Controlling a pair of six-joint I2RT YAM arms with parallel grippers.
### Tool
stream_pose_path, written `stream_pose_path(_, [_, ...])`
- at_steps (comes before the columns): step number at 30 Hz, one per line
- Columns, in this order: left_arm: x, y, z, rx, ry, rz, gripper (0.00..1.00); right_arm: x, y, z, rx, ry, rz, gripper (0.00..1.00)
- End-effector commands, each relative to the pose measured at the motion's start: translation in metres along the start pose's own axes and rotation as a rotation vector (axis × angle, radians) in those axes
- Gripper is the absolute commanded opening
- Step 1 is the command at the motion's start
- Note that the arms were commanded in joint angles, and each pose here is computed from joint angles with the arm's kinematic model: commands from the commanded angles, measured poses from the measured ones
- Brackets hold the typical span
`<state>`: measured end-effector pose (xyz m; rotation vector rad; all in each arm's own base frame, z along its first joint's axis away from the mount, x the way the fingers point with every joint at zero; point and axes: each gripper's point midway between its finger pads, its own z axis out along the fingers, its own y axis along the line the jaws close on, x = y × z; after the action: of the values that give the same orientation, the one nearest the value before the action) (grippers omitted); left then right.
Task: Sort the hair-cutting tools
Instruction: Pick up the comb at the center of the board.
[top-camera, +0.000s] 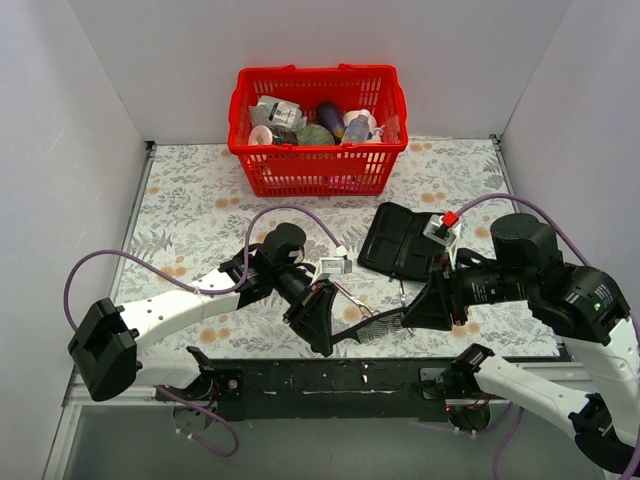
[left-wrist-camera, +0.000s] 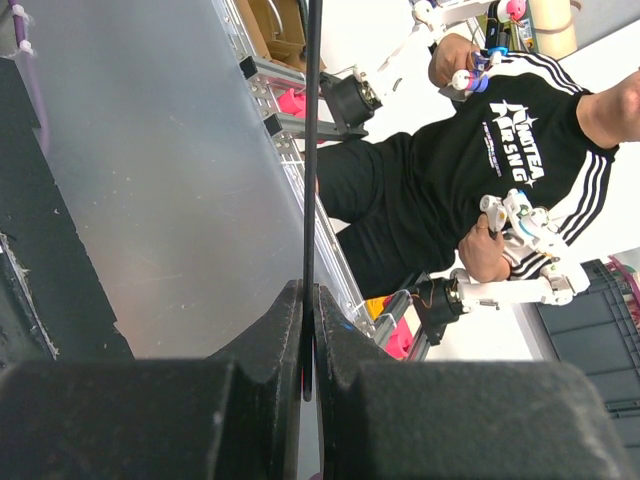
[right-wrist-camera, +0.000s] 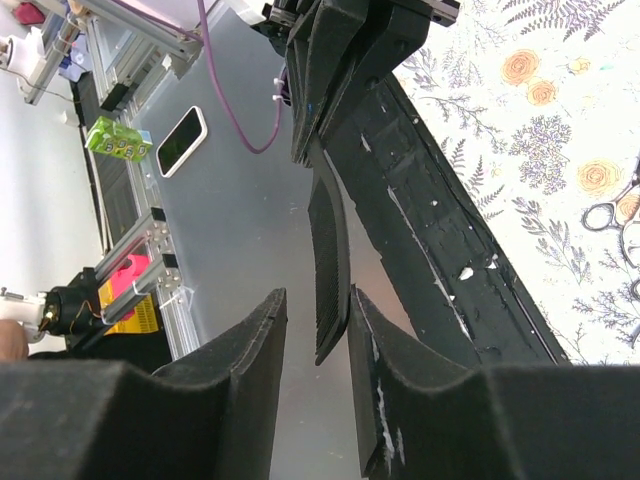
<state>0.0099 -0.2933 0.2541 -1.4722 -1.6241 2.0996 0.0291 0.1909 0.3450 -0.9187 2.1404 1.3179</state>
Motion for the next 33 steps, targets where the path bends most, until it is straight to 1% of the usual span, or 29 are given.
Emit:
stream_pose_path(1, [0.001, -0.017, -0.004, 0.07, 0.027, 0.048, 0.0, 0.003, 0.005, -0.004, -0.022, 0.002, -0.021, 0.36])
stream_pose_path(4, [0.0, -0.017, -0.004, 0.071, 0.028, 0.044, 0.0, 0.002, 0.004, -0.002, -0.025, -0.001, -0.021, 0.31])
stream_pose_path(6, [0.0, -0.016, -0.004, 0.07, 0.027, 0.04, 0.02, 0.001, 0.003, 0.0, -0.024, -0.002, -0.021, 0.29])
stream_pose_path(13, [0.001, -0.015, -0.004, 0.07, 0.027, 0.036, 0.02, -0.003, 0.002, 0.009, -0.056, -0.009, -0.014, 0.26])
stream_pose_path(14, [0.001, -0.015, -0.004, 0.068, 0.027, 0.036, 0.02, -0.004, 0.001, 0.01, -0.057, -0.011, -0.014, 0.24])
stream_pose_path(16, [0.001, -0.014, -0.004, 0.064, 0.025, 0.037, 0.02, -0.005, 0.0, 0.011, -0.052, -0.011, -0.013, 0.05])
stream_pose_path(17, [0.001, -0.014, -0.004, 0.064, 0.025, 0.037, 0.03, -0.005, 0.001, 0.01, -0.05, -0.013, -0.014, 0.01])
stream_pose_path(18, [0.002, -0.014, -0.004, 0.064, 0.025, 0.036, 0.04, -0.006, 0.0, 0.01, -0.045, -0.014, -0.015, 0.01])
stream_pose_path(19, [0.001, -0.014, -0.004, 0.063, 0.024, 0.036, 0.1, -0.007, 0.0, 0.009, -0.042, -0.018, -0.019, 0.01])
stream_pose_path(25, [-0.007, -0.008, -0.003, 0.019, 0.003, 0.034, 0.33, -0.01, -0.007, 0.005, 0.018, -0.047, -0.018, 0.01])
stream_pose_path(26, [-0.009, -0.005, -0.002, -0.001, -0.006, 0.023, 0.52, -0.007, -0.009, 0.006, 0.03, -0.037, -0.008, 0.01])
stream_pose_path(27, [-0.014, 0.002, -0.001, -0.031, -0.021, 0.017, 0.98, -0.006, -0.011, 0.006, 0.042, -0.035, -0.002, 0.01])
stream_pose_path(29, [-0.022, 0.005, -0.001, -0.062, -0.031, 0.017, 0.98, -0.003, -0.017, 0.003, 0.082, -0.034, 0.009, 0.01])
stream_pose_path(31, [-0.03, 0.018, -0.001, -0.126, -0.051, -0.011, 0.98, 0.0, -0.025, -0.001, 0.142, -0.032, 0.028, 0.01])
stream_pose_path(32, [-0.041, 0.021, -0.002, -0.165, -0.069, 0.011, 0.98, 0.002, -0.027, -0.003, 0.163, -0.033, 0.037, 0.01])
stream_pose_path(33, [-0.048, 0.03, -0.003, -0.217, -0.088, 0.002, 0.98, 0.003, -0.03, -0.005, 0.187, -0.037, 0.047, 0.01])
